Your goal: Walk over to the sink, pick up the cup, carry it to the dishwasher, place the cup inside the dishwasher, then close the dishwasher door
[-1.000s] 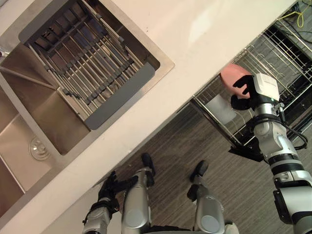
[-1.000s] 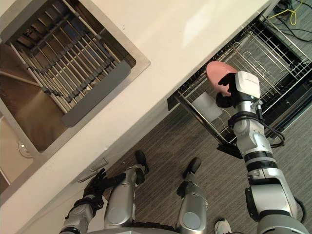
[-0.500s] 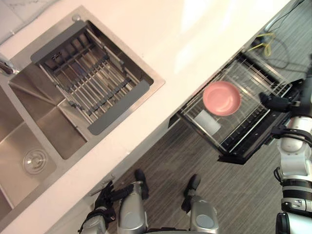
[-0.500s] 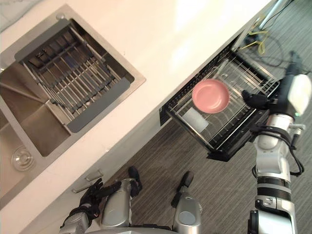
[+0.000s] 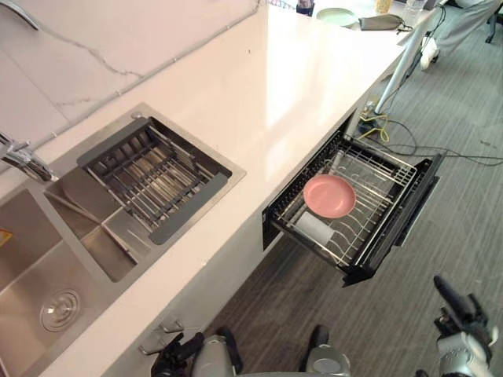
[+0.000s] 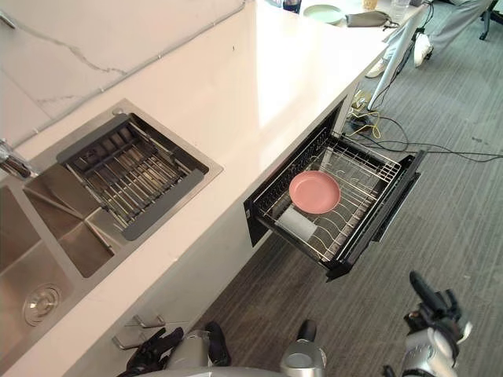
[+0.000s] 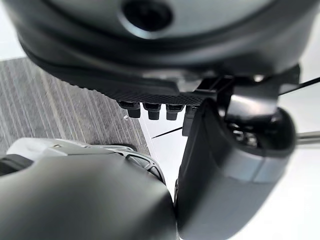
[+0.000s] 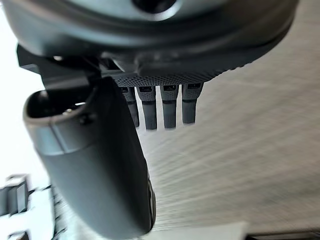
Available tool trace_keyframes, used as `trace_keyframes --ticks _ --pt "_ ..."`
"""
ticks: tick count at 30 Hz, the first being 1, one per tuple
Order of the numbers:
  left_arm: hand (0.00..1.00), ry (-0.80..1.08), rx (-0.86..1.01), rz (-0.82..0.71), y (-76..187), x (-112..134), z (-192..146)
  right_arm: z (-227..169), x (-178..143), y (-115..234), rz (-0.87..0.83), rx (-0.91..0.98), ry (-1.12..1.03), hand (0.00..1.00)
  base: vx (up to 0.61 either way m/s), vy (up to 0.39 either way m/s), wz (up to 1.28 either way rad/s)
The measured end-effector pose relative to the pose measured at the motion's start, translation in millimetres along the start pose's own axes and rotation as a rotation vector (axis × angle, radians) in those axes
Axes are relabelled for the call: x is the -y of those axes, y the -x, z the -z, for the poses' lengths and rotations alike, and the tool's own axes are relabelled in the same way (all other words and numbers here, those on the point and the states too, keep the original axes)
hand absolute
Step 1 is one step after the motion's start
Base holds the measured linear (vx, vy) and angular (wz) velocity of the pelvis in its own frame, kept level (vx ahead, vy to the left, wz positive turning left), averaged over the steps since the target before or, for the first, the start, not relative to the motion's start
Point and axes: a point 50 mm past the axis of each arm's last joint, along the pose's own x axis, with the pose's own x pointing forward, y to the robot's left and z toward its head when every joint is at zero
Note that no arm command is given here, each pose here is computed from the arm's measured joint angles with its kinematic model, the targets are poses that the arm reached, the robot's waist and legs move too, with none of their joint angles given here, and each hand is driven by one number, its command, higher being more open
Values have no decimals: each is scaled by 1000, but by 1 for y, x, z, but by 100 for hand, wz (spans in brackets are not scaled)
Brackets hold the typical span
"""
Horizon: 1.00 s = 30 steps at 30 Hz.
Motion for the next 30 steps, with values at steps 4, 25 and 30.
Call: trace_keyframes --ticks 4,25,30 --pt "100 -16 -9 17 0 5 2 3 -32 2 -191 34 29 0 -11 1 11" --pt "100 -50 -117 46 11 12 41 -55 -172 7 -493 285 452 0 1 9 51" --pt "100 -72 -195 55 19 9 63 -77 -178 3 -472 331 681 100 41 -76 14"
